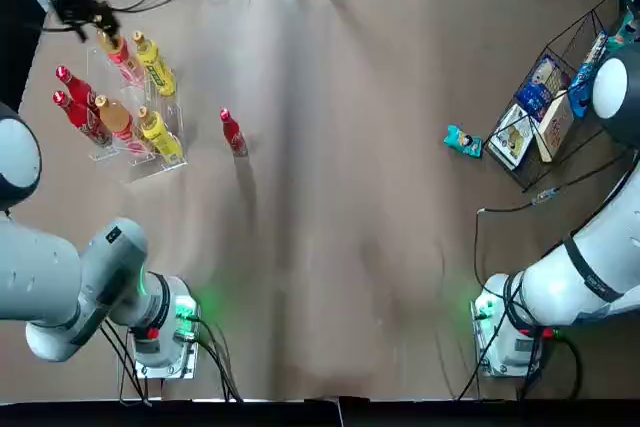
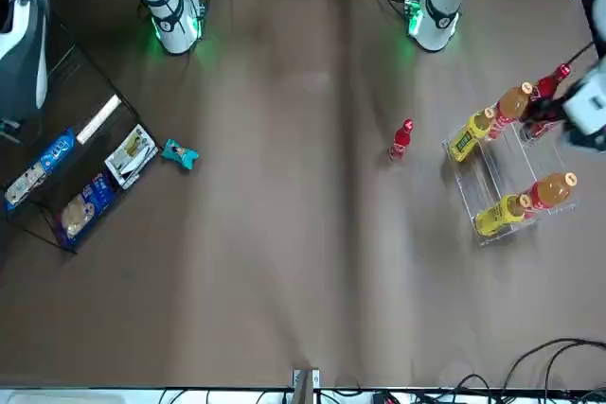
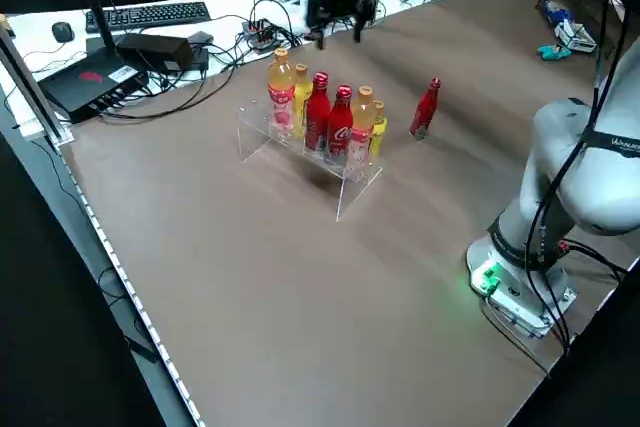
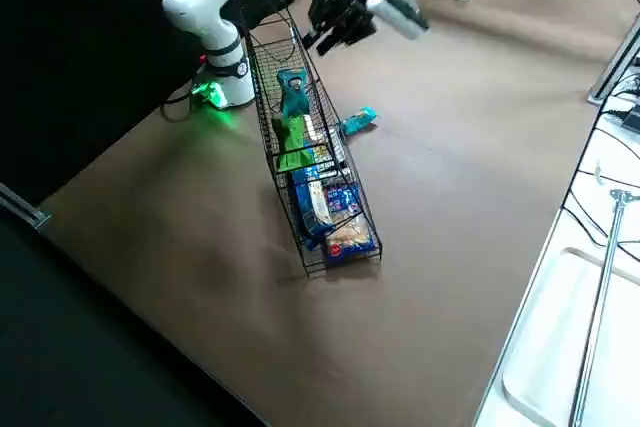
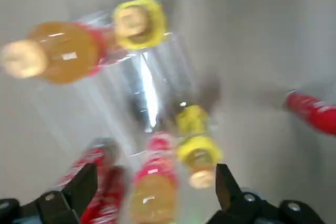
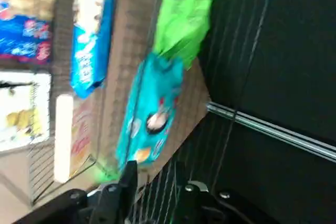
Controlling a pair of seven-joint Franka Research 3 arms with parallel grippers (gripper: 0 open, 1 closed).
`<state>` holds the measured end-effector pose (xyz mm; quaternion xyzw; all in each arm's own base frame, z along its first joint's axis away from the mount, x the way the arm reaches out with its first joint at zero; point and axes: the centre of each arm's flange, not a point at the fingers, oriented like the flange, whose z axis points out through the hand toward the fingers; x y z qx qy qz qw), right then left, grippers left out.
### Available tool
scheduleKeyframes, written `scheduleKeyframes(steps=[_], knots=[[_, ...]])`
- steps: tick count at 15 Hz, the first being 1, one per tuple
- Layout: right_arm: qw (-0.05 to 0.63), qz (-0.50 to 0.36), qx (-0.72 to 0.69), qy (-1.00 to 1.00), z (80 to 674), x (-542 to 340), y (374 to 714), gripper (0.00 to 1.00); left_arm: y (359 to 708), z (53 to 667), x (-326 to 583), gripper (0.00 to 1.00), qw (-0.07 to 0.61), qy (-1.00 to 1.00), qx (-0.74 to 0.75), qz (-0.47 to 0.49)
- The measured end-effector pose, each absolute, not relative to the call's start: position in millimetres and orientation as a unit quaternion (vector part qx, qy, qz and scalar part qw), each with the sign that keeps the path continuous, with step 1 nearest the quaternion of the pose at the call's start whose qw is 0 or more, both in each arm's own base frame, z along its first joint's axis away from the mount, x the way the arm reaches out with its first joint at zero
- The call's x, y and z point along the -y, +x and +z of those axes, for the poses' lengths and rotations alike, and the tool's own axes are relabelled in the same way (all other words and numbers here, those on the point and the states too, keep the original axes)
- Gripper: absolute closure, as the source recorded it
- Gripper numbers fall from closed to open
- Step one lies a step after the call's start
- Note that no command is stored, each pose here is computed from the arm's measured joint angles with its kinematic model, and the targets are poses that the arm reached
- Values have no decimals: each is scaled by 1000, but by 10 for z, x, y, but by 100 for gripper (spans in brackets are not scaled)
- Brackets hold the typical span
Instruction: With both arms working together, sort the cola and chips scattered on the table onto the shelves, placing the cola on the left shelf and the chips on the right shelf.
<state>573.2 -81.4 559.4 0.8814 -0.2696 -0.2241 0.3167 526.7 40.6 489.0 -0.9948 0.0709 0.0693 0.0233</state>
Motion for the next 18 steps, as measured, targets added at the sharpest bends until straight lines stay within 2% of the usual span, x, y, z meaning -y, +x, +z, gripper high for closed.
scheduleKeyframes(steps=[4,5,6,8,9,12,14,17,18], knots=[[224,-227,268,909,5640,420,5729,63,5228,4549,606,1,-4,-994,-67,84],[197,-229,284,910,5606,377,5739,61,5208,4428,776,1,-7,-995,-61,78],[172,-225,302,910,5570,341,5770,54,5171,4276,943,1,-6,-996,-53,72],[137,-213,337,907,5427,252,5855,52,5018,3910,1264,1,-4,-997,-39,65],[126,-213,349,904,5286,196,5891,45,4914,3733,1392,1,-1,-997,-34,64],[119,-216,385,889,4737,15,5965,37,4716,3492,1618,3,6,-997,-21,70],[132,-208,413,877,4389,-215,5965,21,4668,3483,1743,4,9,-997,-13,70],[163,-195,479,840,3995,-510,5885,18,4561,3402,1863,6,15,-997,-12,79],[169,-194,492,832,3884,-529,5853,21,4524,3360,1870,7,17,-996,-13,84]])
